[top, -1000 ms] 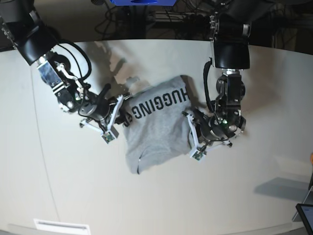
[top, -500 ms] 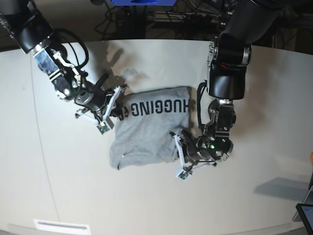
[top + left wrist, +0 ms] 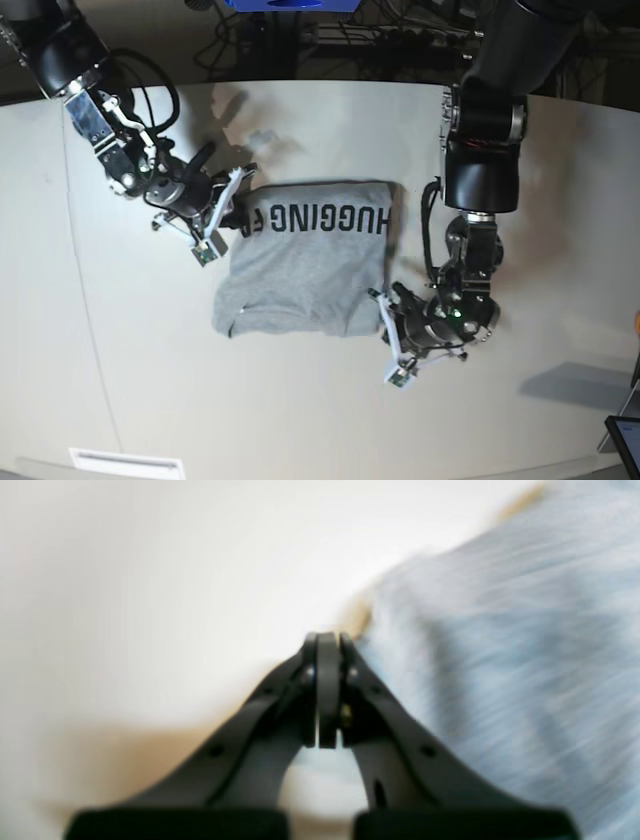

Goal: Fold the T-shirt properly
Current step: 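Pull the bundle square with both grippers and release it, then grasp the printed edge with both grippers and straighten the bundle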

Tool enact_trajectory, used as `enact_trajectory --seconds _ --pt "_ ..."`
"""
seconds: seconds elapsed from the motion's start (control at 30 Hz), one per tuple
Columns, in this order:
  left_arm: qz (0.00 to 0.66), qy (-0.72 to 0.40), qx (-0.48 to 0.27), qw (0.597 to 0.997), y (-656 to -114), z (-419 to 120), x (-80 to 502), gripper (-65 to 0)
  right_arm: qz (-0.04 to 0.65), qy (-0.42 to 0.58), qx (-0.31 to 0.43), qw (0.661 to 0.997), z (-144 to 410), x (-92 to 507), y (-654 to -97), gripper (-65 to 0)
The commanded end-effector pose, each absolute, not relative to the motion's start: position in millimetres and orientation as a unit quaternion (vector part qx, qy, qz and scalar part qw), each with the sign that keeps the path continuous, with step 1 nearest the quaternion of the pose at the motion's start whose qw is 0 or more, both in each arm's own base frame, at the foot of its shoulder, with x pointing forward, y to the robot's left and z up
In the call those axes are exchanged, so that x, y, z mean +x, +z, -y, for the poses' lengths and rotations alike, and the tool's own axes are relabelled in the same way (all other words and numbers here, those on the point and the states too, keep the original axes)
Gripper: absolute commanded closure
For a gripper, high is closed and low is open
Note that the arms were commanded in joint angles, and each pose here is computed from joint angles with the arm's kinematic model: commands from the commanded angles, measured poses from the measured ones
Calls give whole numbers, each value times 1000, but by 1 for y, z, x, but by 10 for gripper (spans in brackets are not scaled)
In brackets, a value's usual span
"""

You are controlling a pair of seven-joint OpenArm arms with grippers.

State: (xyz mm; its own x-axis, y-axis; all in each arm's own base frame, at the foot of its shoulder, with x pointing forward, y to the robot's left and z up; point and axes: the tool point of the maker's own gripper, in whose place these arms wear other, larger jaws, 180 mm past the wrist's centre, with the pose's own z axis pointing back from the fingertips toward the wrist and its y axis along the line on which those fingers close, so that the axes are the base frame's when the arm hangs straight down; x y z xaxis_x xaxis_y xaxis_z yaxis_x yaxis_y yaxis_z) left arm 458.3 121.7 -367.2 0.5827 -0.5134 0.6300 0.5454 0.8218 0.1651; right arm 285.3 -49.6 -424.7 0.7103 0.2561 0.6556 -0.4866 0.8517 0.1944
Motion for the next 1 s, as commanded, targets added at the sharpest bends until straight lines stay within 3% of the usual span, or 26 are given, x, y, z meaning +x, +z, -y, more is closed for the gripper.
enact_trajectory --seconds 0.0,0.27,0.47,0.67,0.97 --pt "387 -295 -13 874 -336 -125 477 0 248 208 132 937 78 261 -452 -13" --pt "453 -254 33 854 -275 -164 470 0 292 93 83 948 124 292 -432 -10" --pt "514 -257 41 817 -230 -131 432 0 377 119 108 912 104 311 -364 -10" --pt "526 -271 9 806 -236 -91 387 0 402 151 149 891 67 303 -315 -10" --pt "491 -298 -31 818 -280 -64 351 0 373 180 201 888 16 279 -321 -10"
